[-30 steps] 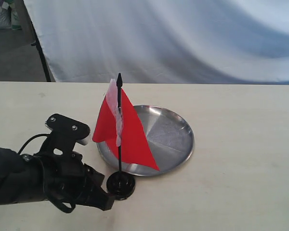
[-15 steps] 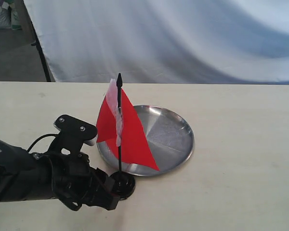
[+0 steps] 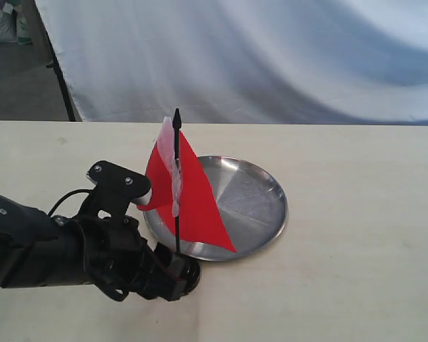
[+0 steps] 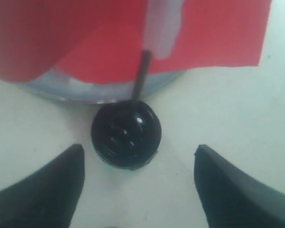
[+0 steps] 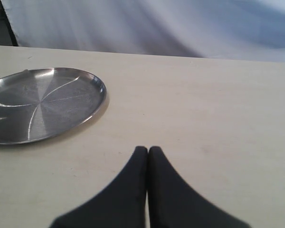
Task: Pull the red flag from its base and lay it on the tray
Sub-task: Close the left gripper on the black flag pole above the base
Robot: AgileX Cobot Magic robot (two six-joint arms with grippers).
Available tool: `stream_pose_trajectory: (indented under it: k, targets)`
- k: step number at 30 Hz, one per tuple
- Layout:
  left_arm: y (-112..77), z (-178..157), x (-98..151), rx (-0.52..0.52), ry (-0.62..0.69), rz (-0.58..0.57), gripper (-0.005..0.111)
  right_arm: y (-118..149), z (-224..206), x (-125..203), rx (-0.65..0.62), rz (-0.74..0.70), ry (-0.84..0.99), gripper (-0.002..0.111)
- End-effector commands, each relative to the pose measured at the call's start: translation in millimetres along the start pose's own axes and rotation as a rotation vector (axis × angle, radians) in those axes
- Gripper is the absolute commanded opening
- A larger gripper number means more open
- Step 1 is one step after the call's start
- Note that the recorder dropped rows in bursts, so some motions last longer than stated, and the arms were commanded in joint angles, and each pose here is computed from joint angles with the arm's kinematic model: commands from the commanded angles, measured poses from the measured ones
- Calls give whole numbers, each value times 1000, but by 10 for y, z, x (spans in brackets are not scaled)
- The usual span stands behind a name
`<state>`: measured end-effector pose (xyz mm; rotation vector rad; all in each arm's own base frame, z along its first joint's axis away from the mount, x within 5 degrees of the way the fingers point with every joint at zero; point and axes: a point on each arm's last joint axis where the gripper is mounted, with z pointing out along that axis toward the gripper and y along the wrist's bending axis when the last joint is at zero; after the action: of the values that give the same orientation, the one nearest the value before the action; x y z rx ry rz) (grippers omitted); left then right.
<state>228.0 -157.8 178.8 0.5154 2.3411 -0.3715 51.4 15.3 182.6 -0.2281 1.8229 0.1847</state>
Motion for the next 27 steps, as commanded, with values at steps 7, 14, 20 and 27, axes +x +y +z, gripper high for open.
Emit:
stream_pose_trajectory:
  k: [7, 14, 20, 27]
  targets:
    - [-38, 50, -64, 16, -4, -25, 60, 1, 0, 7, -2, 0, -3, 0]
    - [-13, 224, 25, -7, 56, -25, 60, 1, 0, 7, -2, 0, -3, 0]
    - [-6, 298, 22, -18, 68, -21, 60, 1, 0, 7, -2, 0, -3, 0]
    - [-42, 296, -136, 0, 24, -25, 60, 2, 0, 9, -2, 0, -1, 0]
